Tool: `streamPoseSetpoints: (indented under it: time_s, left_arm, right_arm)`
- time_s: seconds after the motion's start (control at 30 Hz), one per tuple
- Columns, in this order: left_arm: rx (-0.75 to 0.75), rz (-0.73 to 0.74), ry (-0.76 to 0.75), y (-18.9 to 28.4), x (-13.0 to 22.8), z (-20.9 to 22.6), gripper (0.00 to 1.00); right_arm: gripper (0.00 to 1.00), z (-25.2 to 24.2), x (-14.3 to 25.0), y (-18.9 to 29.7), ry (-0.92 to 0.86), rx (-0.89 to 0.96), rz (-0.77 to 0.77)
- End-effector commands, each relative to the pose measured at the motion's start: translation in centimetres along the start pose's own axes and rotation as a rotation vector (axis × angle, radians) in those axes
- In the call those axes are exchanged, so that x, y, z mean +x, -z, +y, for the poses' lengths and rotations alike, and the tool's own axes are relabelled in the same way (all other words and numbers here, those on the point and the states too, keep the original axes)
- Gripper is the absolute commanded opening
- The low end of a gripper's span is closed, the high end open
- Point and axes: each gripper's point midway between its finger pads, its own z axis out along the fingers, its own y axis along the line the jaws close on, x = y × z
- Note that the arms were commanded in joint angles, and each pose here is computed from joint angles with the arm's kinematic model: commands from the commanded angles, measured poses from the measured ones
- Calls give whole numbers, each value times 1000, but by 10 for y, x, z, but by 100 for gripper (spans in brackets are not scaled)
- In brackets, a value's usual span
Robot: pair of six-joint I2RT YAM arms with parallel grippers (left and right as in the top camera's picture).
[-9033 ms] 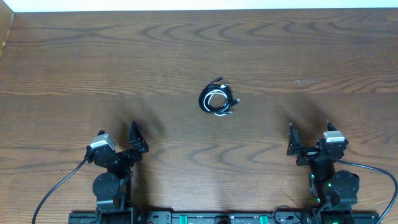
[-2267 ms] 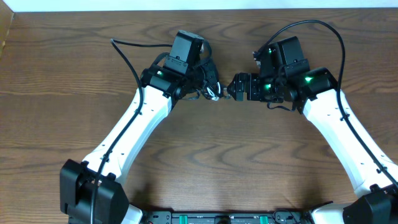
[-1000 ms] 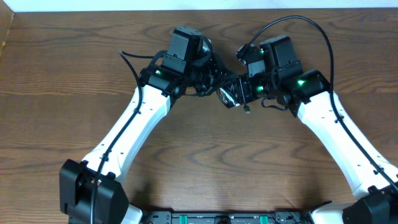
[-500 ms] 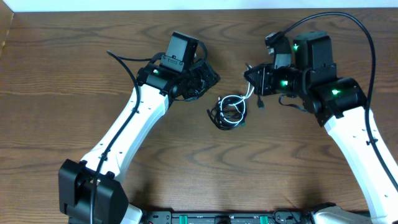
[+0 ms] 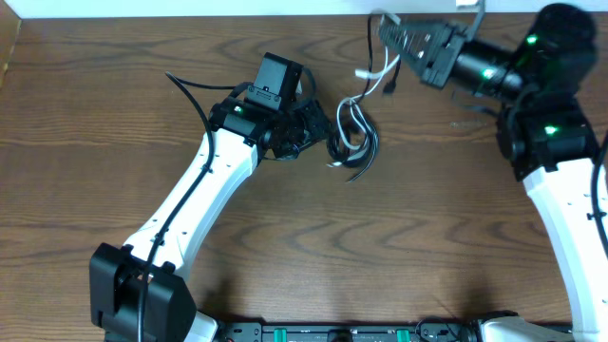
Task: Untangle cables
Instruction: 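Pull the white cable up and right with the right gripper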
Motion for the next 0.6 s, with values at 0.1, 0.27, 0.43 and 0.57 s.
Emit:
streamPoseSetpoints:
  time_s: [0.1, 0.27, 0.43, 0.57]
  left_arm:
    - [-35, -27, -24, 1, -4, 7, 54]
    - [-53, -41, -23, 0, -6, 11, 55]
    - [-54, -42, -23, 0, -6, 12, 55]
    - [-55, -43, -23, 0, -6, 12, 55]
  right_arm:
    - [1, 122, -50, 24, 168, -217, -43]
    - [2, 198, -81, 53, 351, -281, -146]
    - [2, 224, -100, 73, 418, -264, -228]
    - [2, 204, -110, 77, 378, -178, -251]
